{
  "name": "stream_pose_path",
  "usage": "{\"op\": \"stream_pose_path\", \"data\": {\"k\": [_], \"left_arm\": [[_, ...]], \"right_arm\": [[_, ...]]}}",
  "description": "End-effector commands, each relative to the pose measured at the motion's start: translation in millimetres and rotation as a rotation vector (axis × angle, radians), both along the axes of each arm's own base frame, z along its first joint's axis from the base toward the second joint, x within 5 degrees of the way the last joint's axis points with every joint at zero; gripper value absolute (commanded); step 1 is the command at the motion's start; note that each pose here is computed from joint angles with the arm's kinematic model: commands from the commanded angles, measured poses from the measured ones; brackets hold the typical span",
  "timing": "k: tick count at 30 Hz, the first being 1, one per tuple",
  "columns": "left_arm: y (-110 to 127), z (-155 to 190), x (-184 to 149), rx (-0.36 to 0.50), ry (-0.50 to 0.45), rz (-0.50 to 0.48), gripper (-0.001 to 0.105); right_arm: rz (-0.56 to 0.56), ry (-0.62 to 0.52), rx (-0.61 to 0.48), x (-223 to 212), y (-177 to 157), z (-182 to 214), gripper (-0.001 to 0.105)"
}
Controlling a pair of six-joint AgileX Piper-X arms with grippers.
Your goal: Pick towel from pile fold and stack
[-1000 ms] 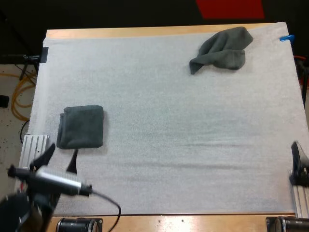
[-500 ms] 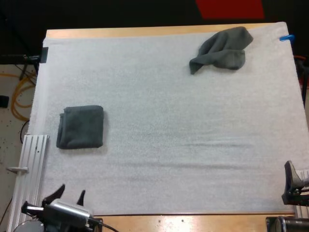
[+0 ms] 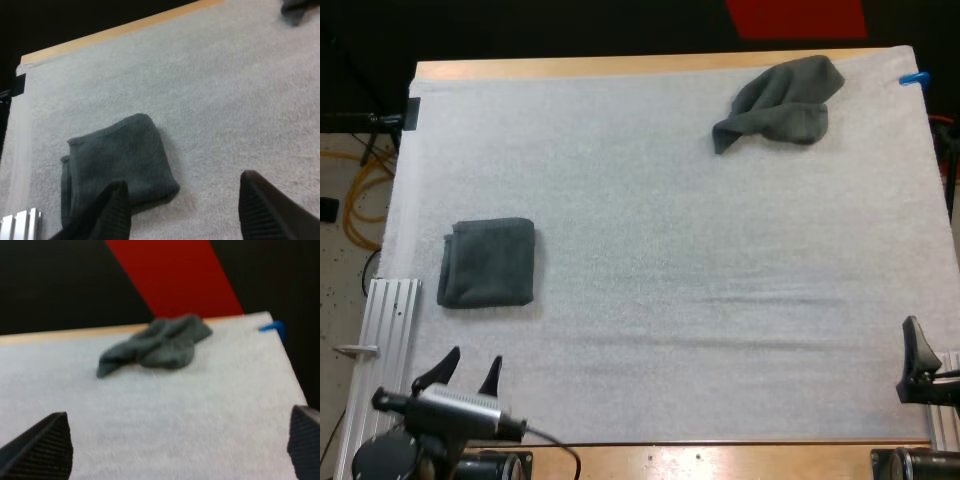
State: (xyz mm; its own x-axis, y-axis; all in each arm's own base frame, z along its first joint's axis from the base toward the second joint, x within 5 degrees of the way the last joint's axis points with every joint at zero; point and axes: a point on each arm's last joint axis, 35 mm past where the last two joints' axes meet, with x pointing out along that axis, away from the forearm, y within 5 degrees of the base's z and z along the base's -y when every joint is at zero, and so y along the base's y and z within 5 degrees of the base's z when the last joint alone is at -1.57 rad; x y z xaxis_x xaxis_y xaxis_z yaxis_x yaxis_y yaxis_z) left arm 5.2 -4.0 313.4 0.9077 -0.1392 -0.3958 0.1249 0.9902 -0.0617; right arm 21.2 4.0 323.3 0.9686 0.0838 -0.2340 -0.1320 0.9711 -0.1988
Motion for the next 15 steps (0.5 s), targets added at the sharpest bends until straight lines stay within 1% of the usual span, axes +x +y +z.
{"op": "stream_pose_path", "data": {"k": [1,4,7,15], "left_arm": [[0,-5,10,-0.025,-0.003,0.018,0.047],[0,-22,21,-0.043,0.031,0.027,0.047],[-1,-24,25,-0.055,0.014,0.031,0.047],[-1,-24,25,-0.057,0.015,0.032,0.047]], "right_arm": [[0.008,0.02,-0.011,5,0,-6,0.085],[0.008,0.074,-0.007,13,-1,-23,0.085],[0.008,0.124,-0.003,18,-1,-37,0.085],[0.005,0.123,0.008,20,-1,-39,0.085]]}}
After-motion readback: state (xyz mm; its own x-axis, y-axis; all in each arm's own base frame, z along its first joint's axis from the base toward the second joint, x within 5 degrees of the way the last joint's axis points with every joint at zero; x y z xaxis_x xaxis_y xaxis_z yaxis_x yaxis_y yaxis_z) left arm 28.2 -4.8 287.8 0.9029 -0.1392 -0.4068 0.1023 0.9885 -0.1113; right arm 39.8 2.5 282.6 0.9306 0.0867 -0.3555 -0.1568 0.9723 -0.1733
